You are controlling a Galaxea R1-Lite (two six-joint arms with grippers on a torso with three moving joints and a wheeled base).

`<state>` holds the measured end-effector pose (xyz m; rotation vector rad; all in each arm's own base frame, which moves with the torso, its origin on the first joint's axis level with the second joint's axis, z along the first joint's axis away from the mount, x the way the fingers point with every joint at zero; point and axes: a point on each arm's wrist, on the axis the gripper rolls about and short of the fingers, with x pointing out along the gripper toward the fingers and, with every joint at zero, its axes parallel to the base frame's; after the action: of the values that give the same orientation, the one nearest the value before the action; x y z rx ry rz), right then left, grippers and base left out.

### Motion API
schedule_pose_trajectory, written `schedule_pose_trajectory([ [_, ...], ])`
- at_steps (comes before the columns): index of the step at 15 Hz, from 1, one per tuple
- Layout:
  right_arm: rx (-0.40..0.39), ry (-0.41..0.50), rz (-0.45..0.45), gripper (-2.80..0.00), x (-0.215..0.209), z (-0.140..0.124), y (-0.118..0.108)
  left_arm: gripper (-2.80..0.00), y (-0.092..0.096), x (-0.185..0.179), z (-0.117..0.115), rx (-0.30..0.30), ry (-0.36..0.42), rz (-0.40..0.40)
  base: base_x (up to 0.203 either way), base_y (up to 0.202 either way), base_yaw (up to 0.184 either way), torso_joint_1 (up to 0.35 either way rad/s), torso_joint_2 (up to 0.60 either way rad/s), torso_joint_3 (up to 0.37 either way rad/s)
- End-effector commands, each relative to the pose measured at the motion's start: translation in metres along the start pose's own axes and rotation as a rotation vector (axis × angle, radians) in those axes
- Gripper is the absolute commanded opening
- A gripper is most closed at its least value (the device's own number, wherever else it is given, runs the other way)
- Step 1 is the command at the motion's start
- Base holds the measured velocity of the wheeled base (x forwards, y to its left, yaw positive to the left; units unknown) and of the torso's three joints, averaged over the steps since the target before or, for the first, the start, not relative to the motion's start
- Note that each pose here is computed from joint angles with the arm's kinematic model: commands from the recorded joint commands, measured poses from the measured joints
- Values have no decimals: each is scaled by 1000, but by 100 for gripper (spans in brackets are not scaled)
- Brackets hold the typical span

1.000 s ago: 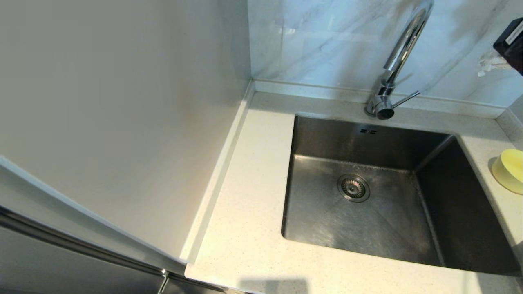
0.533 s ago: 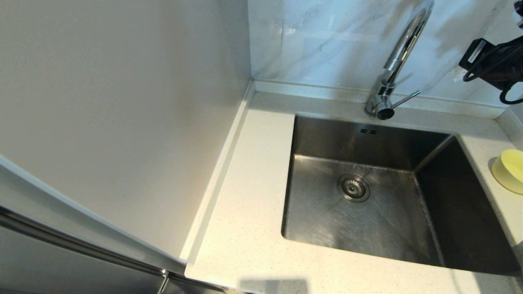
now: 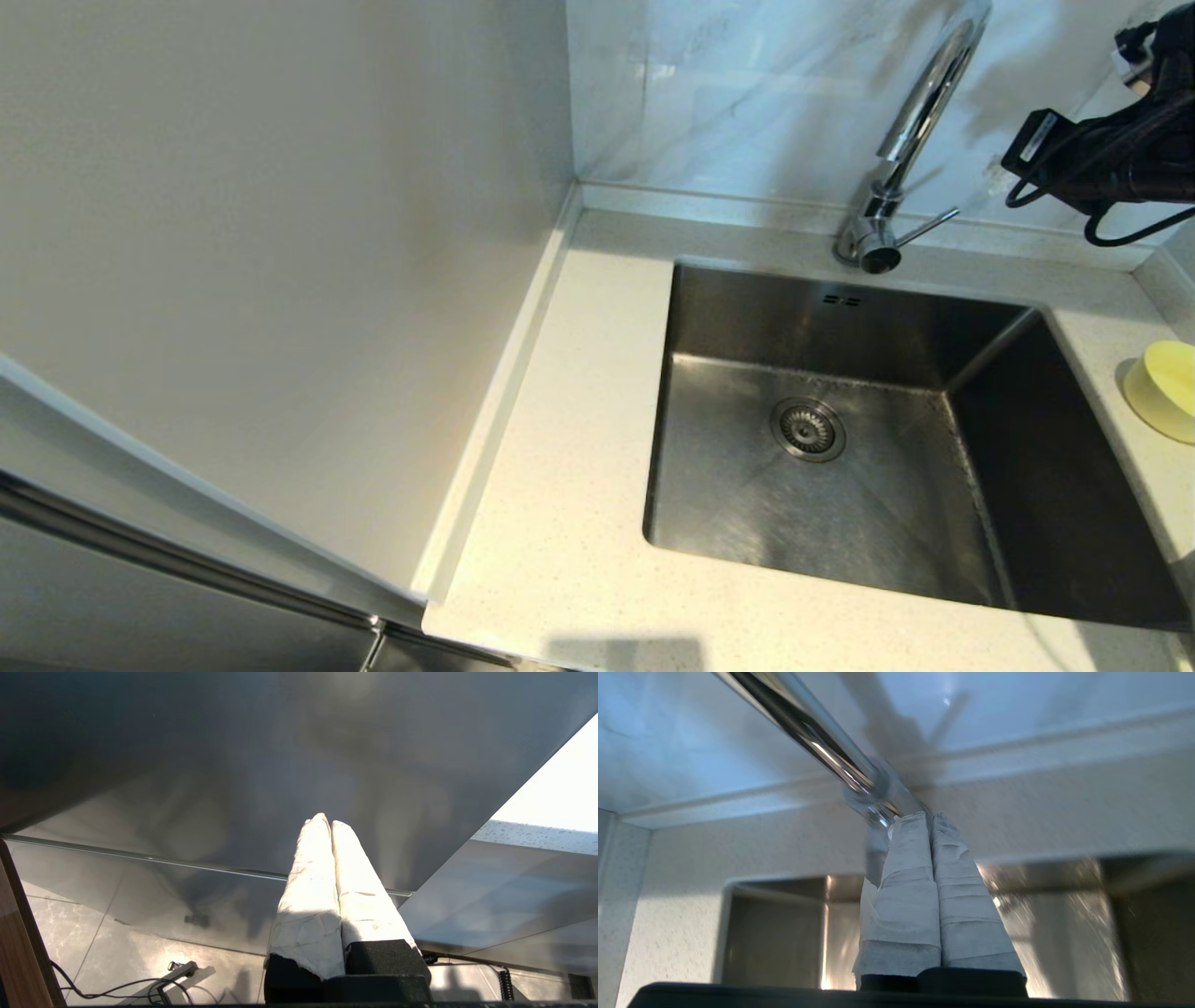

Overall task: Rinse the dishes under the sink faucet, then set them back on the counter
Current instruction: Turn on the faucet

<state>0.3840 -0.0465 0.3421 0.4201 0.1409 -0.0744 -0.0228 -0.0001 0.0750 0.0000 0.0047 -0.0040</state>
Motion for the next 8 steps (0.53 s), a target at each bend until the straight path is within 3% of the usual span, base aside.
schedule_pose_trajectory([
  [1, -3, -5, 2, -280, 13, -7, -3, -280, 0, 0, 0, 0, 0, 1, 0, 0, 0, 0, 0, 0],
  [8, -18, 0, -22, -280, 36, -22, -9, -280, 0, 0, 0, 0, 0, 1, 0, 0, 0, 0, 0, 0],
])
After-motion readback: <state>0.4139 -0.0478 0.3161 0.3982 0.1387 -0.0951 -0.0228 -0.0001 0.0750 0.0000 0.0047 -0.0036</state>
